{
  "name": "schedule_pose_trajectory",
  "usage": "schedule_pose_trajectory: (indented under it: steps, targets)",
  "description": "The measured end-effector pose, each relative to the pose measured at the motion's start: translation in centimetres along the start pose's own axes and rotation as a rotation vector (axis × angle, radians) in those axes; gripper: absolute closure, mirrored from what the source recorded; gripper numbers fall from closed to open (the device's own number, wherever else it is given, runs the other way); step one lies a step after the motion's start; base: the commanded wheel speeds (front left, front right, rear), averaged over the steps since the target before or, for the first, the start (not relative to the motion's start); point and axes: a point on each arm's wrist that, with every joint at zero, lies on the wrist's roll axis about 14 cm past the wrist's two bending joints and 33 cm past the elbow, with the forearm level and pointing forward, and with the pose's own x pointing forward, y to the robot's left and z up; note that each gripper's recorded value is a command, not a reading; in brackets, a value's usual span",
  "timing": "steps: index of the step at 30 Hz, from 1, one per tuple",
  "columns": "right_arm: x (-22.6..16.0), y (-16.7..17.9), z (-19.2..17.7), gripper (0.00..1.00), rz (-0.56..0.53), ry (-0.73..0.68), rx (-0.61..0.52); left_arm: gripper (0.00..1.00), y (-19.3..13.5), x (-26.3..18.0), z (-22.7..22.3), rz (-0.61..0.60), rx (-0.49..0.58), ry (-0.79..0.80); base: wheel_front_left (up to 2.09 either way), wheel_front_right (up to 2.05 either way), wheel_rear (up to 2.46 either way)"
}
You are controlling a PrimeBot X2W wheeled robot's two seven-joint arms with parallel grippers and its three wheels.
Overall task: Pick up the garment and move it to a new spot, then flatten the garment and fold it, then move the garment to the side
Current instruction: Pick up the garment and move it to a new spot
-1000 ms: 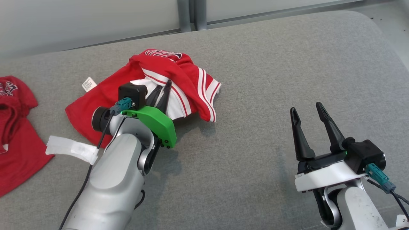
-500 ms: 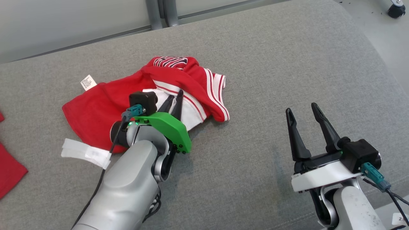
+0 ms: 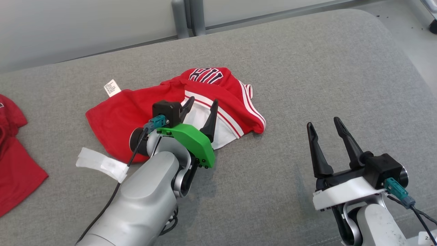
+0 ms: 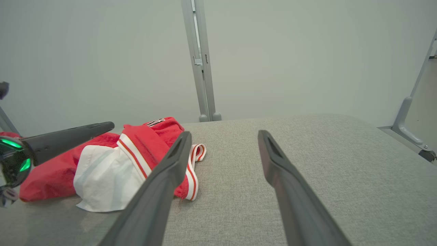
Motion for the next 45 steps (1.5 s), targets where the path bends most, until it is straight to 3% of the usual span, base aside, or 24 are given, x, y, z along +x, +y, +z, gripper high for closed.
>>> schedule_pose_trajectory:
  steps: [6, 18, 45]
  targets:
    - [-0.3, 1.3, -0.1, 0.00, 0.036, 0.002, 0.010, 0.00, 0.8, -1.5, 3.1, 0.037, 0.031, -0.088, 0.00, 0.00, 0.00]
    - [-0.3, 3.8, -0.2, 0.00, 0.110, 0.003, 0.019, 0.00, 4.0, -6.9, 3.4, 0.155, 0.103, -0.155, 0.00, 0.00, 0.00]
    - [-0.1, 7.1, -1.7, 0.00, 0.206, 0.051, 0.028, 0.00, 11.0, -22.0, 2.4, 0.557, 0.055, -0.324, 0.00, 0.00, 0.00]
